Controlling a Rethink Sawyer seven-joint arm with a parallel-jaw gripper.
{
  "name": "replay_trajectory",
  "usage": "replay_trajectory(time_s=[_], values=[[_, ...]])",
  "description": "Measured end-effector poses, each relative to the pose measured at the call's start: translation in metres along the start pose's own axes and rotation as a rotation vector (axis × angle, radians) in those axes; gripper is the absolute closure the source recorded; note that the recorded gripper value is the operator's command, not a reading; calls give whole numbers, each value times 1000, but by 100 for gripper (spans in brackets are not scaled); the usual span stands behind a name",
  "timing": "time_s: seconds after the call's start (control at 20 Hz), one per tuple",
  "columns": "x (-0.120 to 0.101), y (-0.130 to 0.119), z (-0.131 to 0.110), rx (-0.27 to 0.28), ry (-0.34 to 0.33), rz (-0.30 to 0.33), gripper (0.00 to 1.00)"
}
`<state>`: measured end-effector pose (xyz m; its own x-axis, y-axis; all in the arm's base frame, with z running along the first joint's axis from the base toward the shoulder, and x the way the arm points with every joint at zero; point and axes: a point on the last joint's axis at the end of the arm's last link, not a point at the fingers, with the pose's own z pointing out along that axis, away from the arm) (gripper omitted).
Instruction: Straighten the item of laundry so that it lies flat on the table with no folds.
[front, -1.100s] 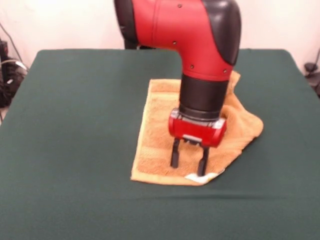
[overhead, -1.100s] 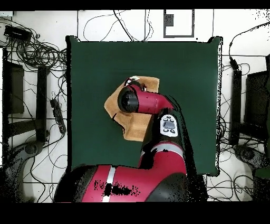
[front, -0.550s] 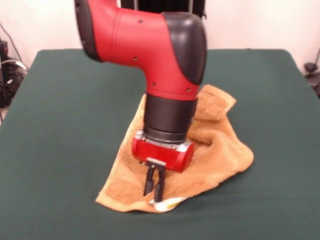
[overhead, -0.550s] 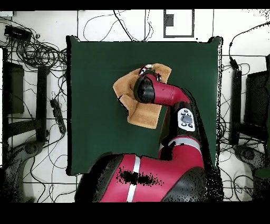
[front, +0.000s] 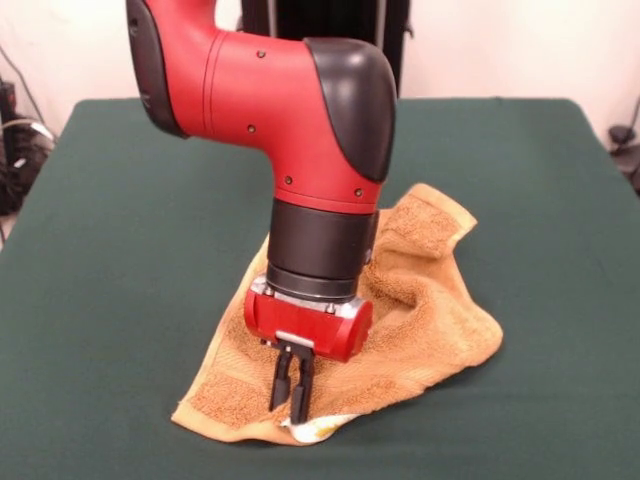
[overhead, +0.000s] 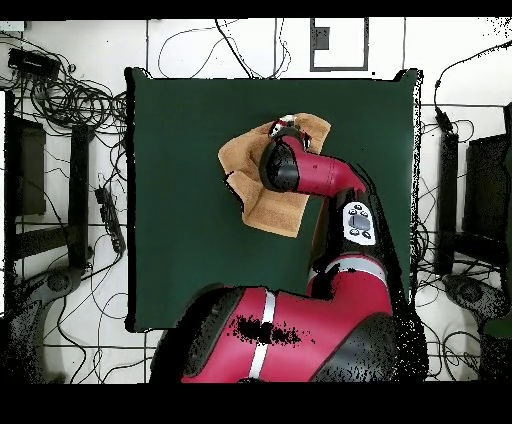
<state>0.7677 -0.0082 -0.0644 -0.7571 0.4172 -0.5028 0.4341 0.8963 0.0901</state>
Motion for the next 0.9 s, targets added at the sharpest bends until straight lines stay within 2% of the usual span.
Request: replay_trajectory(time_s=[0.35, 0.55, 0.7, 0.9], values=[[0, 0, 0, 0, -1, -2, 100], [0, -2, 0, -10, -4, -30, 100], [-4, -10, 1, -27, -5, -35, 100], [-13, -38, -1, -33, 11, -23, 100]])
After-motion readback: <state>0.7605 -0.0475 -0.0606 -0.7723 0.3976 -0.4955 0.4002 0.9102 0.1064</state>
